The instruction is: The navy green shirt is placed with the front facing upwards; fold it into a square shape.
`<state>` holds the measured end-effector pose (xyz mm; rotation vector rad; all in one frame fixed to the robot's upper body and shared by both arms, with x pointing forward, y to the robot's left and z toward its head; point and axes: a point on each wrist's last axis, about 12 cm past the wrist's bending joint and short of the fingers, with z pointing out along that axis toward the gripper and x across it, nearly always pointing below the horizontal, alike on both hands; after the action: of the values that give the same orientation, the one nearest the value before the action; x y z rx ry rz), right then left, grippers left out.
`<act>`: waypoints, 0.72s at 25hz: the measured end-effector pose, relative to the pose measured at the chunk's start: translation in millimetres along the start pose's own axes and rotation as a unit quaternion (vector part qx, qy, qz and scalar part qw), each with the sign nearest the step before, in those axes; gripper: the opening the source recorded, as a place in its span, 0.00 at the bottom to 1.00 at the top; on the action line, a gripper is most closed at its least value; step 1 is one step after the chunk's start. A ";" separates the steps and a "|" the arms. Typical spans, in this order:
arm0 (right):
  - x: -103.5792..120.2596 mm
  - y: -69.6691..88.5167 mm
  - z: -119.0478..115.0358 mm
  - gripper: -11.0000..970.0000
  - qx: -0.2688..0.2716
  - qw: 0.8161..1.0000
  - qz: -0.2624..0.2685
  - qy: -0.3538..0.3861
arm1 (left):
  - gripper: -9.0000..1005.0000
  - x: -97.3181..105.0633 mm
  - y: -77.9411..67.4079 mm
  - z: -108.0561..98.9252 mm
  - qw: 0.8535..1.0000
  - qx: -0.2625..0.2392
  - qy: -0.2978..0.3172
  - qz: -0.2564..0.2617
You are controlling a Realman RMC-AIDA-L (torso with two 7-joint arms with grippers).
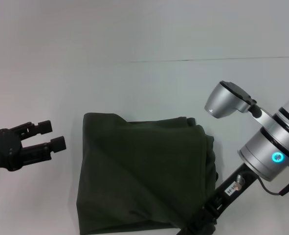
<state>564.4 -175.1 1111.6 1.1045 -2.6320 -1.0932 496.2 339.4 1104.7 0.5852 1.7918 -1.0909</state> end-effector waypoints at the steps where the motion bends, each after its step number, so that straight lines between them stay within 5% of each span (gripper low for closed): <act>1: 2.0 -1.3 0.6 0.68 -0.001 1.000 0.002 -0.002 | 0.87 -0.1 0.1 -0.2 1.000 -0.001 -0.001 0.000; 18: 20.6 -19.0 -9.9 0.68 0.013 0.999 0.032 -0.033 | 0.87 2.4 -0.6 1.7 1.000 0.001 -0.007 -0.007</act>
<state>563.7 -203.5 1102.9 0.9974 -2.7196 -1.1050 495.4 337.4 1102.5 0.5647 1.7857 -1.1038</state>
